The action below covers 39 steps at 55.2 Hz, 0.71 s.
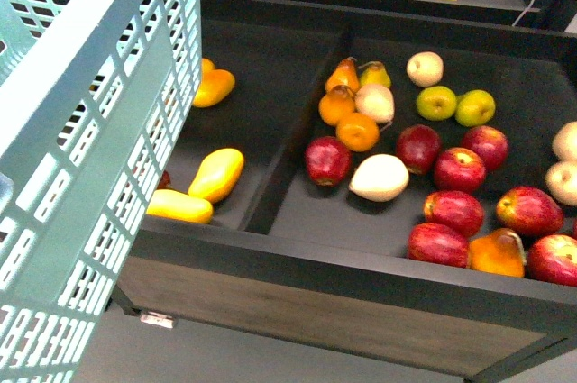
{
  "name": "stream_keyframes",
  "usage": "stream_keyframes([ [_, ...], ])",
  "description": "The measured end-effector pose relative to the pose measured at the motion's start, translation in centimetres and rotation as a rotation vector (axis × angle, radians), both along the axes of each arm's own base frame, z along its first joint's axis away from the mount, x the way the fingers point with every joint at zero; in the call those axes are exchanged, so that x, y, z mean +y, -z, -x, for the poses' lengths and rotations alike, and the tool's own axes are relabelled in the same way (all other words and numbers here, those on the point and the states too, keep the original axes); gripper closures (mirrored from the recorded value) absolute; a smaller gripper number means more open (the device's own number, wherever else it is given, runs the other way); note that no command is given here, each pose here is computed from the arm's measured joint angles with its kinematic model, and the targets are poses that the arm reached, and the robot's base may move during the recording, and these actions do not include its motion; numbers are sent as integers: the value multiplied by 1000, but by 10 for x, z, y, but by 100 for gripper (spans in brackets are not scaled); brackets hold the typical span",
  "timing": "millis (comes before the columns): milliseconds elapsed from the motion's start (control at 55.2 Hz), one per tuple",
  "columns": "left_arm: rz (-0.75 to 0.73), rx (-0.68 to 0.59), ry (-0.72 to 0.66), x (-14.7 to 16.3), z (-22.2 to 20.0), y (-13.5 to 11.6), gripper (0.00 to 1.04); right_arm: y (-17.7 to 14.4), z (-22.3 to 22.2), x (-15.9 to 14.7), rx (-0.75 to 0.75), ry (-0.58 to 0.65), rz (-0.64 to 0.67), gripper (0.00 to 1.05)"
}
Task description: Pick mango and avocado into basket
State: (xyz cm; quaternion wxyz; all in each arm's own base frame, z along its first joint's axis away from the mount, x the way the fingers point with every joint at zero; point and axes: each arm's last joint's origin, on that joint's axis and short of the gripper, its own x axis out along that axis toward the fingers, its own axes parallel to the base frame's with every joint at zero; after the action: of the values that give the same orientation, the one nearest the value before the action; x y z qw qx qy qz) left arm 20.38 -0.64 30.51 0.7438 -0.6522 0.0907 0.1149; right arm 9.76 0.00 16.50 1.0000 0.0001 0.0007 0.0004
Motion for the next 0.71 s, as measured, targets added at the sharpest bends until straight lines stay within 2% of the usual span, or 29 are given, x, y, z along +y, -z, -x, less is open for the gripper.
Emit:
stream_keyframes([
  [707, -1, -1, 1, 0, 0, 0, 76, 0, 0, 0, -1, 0, 0, 8],
])
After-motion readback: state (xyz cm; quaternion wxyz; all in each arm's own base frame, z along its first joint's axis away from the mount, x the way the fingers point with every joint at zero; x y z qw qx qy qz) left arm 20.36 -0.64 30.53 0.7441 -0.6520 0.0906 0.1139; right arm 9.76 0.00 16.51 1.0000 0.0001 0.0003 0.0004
